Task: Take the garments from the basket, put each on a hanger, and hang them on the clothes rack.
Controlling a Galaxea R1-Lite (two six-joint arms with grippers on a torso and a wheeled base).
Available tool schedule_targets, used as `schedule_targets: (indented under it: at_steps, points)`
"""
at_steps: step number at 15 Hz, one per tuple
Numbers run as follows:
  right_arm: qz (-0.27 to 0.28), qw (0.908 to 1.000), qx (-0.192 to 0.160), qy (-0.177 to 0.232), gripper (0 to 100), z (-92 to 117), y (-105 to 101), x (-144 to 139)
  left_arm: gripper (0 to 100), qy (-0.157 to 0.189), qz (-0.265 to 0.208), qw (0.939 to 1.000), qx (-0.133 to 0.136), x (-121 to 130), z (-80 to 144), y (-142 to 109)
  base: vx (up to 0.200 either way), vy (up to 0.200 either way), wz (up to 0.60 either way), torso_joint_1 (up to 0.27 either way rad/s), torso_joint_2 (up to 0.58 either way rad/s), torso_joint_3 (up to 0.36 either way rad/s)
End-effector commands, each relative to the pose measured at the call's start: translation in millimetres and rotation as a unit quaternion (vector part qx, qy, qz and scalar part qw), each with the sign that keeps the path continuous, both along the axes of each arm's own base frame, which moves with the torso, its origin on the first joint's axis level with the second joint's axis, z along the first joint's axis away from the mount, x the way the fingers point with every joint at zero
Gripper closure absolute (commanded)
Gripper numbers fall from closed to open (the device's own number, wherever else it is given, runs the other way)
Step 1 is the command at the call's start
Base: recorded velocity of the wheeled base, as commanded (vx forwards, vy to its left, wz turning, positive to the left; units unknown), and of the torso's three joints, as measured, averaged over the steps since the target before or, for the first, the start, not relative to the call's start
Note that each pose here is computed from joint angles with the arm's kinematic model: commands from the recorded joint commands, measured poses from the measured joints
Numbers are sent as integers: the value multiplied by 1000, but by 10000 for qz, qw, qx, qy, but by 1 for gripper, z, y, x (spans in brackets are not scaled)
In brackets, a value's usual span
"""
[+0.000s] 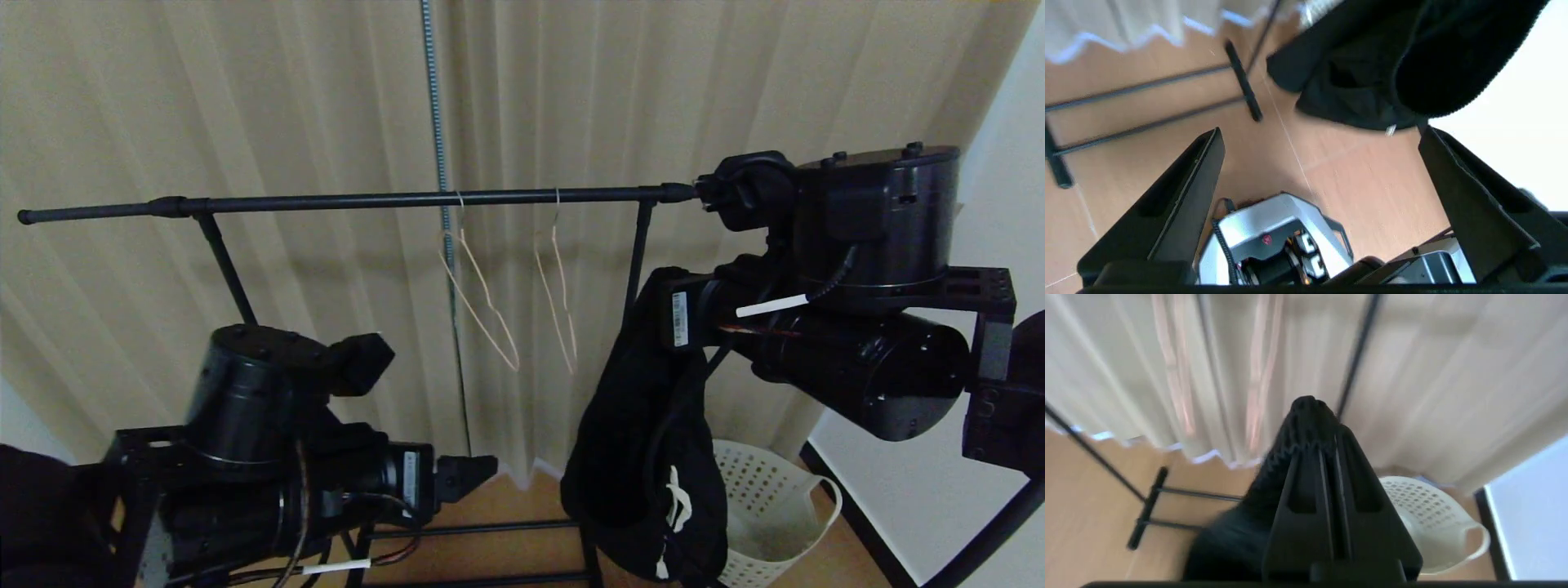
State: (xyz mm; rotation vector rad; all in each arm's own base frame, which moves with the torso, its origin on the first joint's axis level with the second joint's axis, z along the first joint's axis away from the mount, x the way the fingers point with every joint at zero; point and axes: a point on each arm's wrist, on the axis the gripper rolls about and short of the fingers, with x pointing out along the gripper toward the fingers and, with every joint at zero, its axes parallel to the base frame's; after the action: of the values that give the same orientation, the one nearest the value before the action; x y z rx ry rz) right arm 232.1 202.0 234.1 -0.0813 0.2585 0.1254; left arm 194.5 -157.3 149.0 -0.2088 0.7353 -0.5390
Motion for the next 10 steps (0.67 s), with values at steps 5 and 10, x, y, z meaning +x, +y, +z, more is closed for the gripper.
schedule_targets:
  at_steps: [5,10]
  points:
    - [80,10000,-22,38,100,-3,7,-1,0,371,-472,9982,51,34,-52,-80,0,0,0,0,0,0]
    - [141,9999,34,14,100,-1,8,-6,0,525,-340,9978,209,42,-70,-84,0,0,0,0,0,0]
